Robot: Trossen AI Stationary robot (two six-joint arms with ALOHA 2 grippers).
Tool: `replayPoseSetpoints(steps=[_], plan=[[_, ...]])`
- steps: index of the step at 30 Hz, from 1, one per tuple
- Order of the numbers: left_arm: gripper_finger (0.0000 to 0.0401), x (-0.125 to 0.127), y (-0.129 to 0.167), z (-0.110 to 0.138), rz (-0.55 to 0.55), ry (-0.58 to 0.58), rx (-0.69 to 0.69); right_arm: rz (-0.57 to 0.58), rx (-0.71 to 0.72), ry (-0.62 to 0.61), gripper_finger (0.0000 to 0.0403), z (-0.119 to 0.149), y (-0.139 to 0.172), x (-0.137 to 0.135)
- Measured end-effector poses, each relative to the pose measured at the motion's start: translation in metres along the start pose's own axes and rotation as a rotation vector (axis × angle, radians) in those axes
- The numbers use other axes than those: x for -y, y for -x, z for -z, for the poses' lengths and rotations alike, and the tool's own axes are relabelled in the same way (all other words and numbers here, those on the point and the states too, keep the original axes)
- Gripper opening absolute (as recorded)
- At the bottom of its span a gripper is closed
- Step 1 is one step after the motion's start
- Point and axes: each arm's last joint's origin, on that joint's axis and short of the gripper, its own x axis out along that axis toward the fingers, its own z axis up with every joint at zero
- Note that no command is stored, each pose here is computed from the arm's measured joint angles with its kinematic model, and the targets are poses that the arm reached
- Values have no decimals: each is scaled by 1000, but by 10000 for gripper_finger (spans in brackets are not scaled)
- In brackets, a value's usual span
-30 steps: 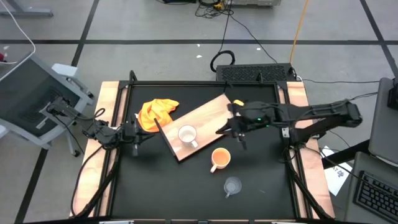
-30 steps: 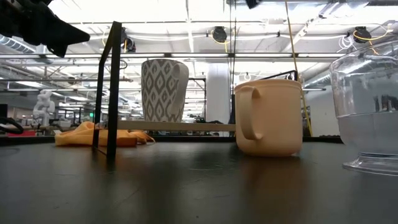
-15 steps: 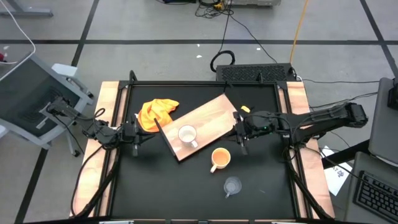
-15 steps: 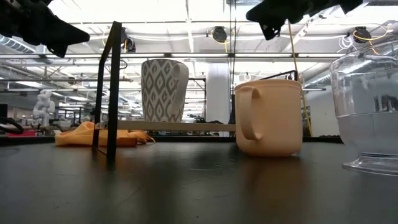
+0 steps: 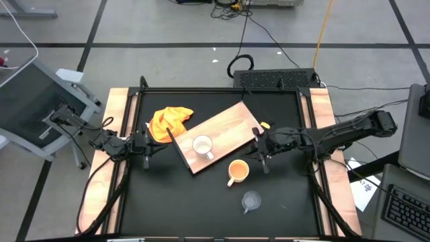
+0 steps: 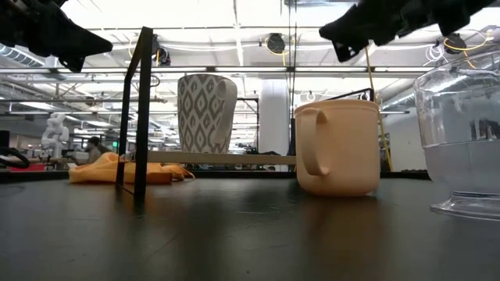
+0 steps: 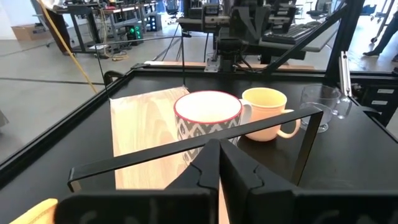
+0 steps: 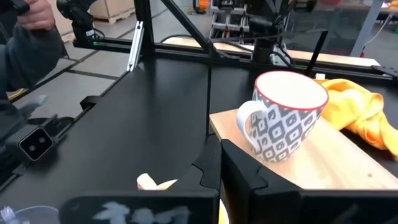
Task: Stack small to large cups/mugs on shelf
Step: Put the orange mug on the shelf
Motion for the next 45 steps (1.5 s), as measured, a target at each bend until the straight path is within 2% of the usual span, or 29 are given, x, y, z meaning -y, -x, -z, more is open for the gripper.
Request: replayPoseSetpoints(steps=[6,16,25,39,45], plan=[[30,0,0,0,0,-20,0,3,66,13,0,12,1,-1],[31,0,0,0,0,-22,0,7,48,32,0,19,1,-1],[31,0,0,-1,1,-15,11,-37,130,87,0,11,1,-11],[31,1,0,-5,34,-25,44,-15,303,195,0,-5,5,-12],[31,3,0,-5,95,-27,39,-75,261,142,0,-6,3,-23]])
